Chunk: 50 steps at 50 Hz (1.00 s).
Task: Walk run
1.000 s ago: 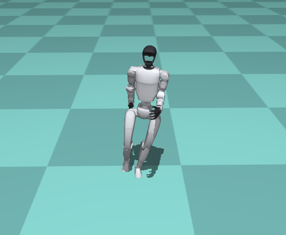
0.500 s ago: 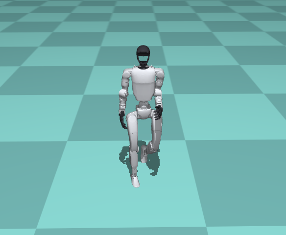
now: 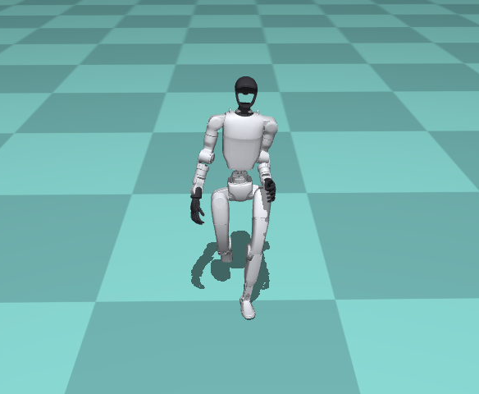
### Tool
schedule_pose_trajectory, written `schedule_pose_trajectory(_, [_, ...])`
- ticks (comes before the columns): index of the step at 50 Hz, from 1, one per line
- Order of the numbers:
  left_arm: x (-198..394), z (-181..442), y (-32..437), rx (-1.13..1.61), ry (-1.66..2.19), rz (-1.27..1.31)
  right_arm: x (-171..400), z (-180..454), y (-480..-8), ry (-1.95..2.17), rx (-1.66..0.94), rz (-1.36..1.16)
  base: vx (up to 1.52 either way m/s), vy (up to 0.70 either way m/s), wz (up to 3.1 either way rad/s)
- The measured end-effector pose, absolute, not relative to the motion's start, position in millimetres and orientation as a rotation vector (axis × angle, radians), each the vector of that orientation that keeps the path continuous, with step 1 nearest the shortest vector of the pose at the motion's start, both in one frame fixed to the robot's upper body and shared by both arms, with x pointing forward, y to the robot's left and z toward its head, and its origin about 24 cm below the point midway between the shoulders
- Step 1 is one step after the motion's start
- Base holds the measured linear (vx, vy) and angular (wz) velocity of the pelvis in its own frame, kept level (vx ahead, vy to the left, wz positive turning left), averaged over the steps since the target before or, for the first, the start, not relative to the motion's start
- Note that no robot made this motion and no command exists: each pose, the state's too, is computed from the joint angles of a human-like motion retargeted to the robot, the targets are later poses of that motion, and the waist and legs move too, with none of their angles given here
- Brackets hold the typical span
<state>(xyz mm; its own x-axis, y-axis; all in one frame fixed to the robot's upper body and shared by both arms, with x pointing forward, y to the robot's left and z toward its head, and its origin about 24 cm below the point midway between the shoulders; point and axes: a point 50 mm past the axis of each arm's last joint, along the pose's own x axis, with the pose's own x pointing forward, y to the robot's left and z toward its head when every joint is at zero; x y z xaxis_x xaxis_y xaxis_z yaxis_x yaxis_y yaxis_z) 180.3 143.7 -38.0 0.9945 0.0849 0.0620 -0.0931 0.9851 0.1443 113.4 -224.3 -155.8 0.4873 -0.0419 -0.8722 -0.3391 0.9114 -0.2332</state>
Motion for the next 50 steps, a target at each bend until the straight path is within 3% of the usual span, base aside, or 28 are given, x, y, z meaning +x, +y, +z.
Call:
schedule_pose_trajectory(5, [203, -26, 143, 0.151, -0.126, 0.074, -29, -178, -183, 1.559, -0.263, 0.303, 1.09, -0.14, 0.16])
schedule_pose_trajectory(12, [220, 4, 146, 0.161, -0.276, 0.087, -187, -135, -139, 2.047, -0.141, 0.517, 1.08, -0.24, 1.15])
schedule_pose_trajectory(17, [225, 18, 158, 0.208, -0.343, 0.097, -240, -102, -111, 2.244, 0.044, 0.474, 1.03, -0.46, 0.32])
schedule_pose_trajectory(22, [210, -1, 154, 0.164, -0.252, 0.123, -247, -96, -105, 2.293, 0.207, 0.299, 1.26, -0.58, 0.21])
schedule_pose_trajectory(25, [191, -17, 152, 0.124, -0.171, 0.14, -228, -110, -116, 2.224, 0.212, 0.2, 1.35, -0.68, 0.29])
schedule_pose_trajectory(28, [184, -25, 148, 0.082, -0.12, 0.166, -171, -142, -143, 2.049, 0.156, 0.164, 1.18, -0.48, -0.91])
schedule_pose_trajectory(34, [180, -29, 153, 0.078, -0.094, 0.198, 29, -178, -202, 1.443, -0.172, 0.123, 1.0, -0.47, -0.57])
schedule_pose_trajectory(38, [180, -21, 166, 0.151, -0.128, 0.213, 162, -140, -224, 0.969, -0.379, 0.148, 1.08, -0.31, -1.8])
schedule_pose_trajectory(41, [184, -13, 172, 0.203, -0.164, 0.206, 232, -96, -232, 0.693, -0.455, 0.168, 1.17, -0.27, -1.31])
schedule_pose_trajectory(45, [192, -6, 165, 0.193, -0.197, 0.19, 280, -44, -251, 0.455, -0.528, 0.14, 1.14, -0.14, -0.23])
schedule_pose_trajectory(50, [196, -9, 156, 0.139, -0.183, 0.175, 264, -45, -271, 0.419, -0.627, 0.034, 1.43, -0.08, -0.19])
